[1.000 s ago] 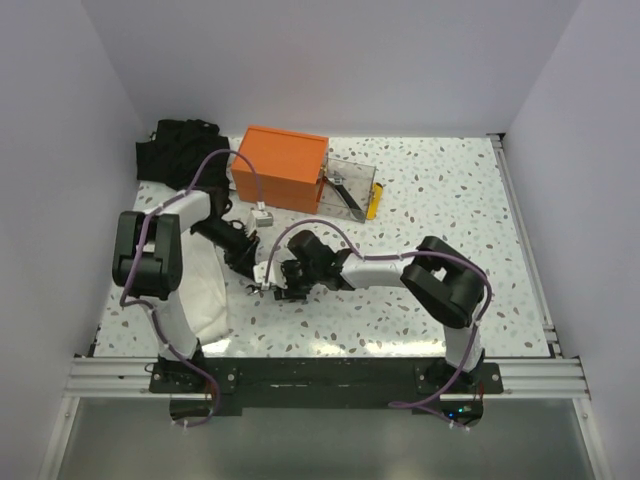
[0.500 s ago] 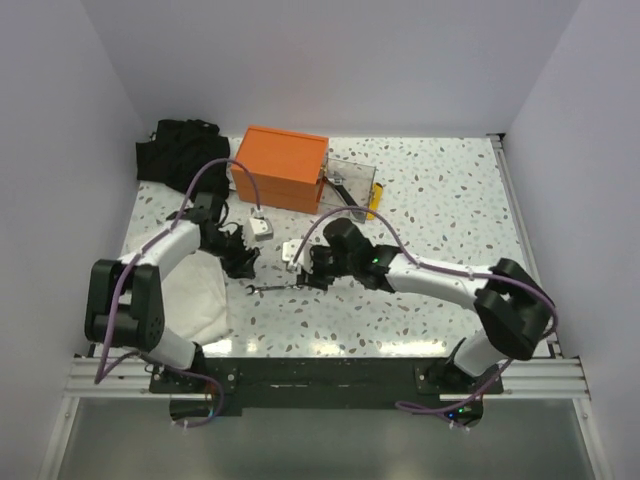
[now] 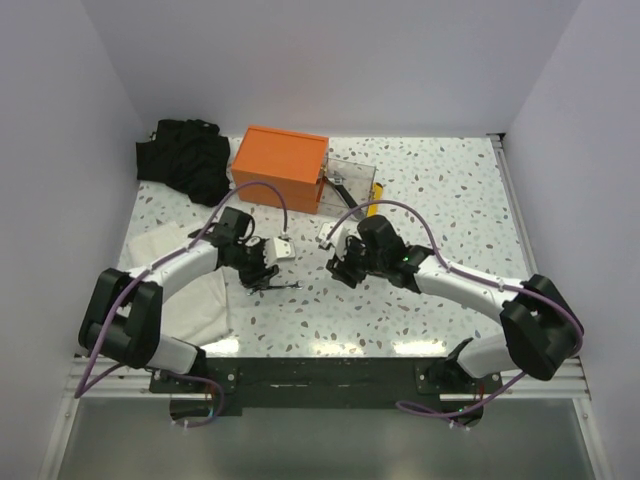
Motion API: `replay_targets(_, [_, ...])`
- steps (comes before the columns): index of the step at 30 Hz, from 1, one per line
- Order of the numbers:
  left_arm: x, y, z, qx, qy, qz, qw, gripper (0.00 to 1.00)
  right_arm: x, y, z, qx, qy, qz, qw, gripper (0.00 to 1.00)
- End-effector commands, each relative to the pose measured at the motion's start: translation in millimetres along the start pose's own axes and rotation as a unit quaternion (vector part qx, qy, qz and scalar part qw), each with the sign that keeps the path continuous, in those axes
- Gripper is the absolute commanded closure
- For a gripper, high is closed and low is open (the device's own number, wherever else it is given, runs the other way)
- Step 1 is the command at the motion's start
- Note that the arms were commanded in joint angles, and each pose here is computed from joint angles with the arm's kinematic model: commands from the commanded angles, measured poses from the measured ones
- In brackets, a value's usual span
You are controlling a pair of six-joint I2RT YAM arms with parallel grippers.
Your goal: Sort the tools into containers
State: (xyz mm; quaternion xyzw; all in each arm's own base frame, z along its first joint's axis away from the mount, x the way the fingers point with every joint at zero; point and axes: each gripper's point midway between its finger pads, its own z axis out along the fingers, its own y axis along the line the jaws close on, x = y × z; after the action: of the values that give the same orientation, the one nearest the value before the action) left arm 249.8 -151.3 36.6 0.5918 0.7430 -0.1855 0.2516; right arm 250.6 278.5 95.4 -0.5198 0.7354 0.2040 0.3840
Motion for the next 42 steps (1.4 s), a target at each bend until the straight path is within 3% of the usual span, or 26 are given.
replay_targets(1, [2.2, -4.7, 9.4, -0.003, 0.007, 0.006, 1.0, 0.52, -17.0, -15.0, -8.4, 0.03, -0.031, 0.014, 0.999, 0.48])
replay_targets(8, [27.2, -9.0, 24.7, 0.002, 0.061, -0.015, 0.998, 0.54, -16.1, -15.7, -7.4, 0.028, -0.03, 0.021, 0.999, 0.48])
replay_targets(11, [42.5, -10.2, 30.0, 0.003, 0.093, -0.023, 0.995, 0.61, -16.4, -13.9, -7.5, 0.022, -0.032, 0.025, 0.999, 0.48])
replay_targets(16, [56.0, -14.6, 31.7, -0.001, 0.116, -0.037, 0.993, 0.88, -15.7, -12.3, -7.7, 0.015, -0.032, 0.016, 0.999, 0.49])
replay_targets(19, [46.3, -28.2, 32.3, 0.049, 0.104, -0.062, 0.991, 0.99, -15.0, -10.2, -5.7, 0.009, -0.035, 0.011, 0.999, 0.49])
replay_targets(25, [1.6, -29.8, 25.9, 0.115, 0.047, -0.101, 0.987, 1.0, -17.3, -9.0, -4.4, 0.002, -0.037, 0.001, 0.999, 0.49])
replay_targets(33, [-59.5, -18.3, 1.5, 0.149, -0.027, -0.091, 0.984, 1.0, -20.9, -22.3, -13.8, 0.038, -0.037, 0.032, 0.998, 0.49])
replay_targets(37, [-80.5, -7.8, -6.9, 0.142, -0.047, -0.079, 0.986, 1.0, -20.6, -66.6, -40.5, 0.132, -0.034, 0.089, 0.987, 0.49])
replay_targets(42, [-125.4, 24.8, -17.4, 0.104, -0.096, -0.091, 0.986, 1.0, -9.3, -140.2, -97.5, 0.262, -0.037, 0.181, 0.947, 0.48])
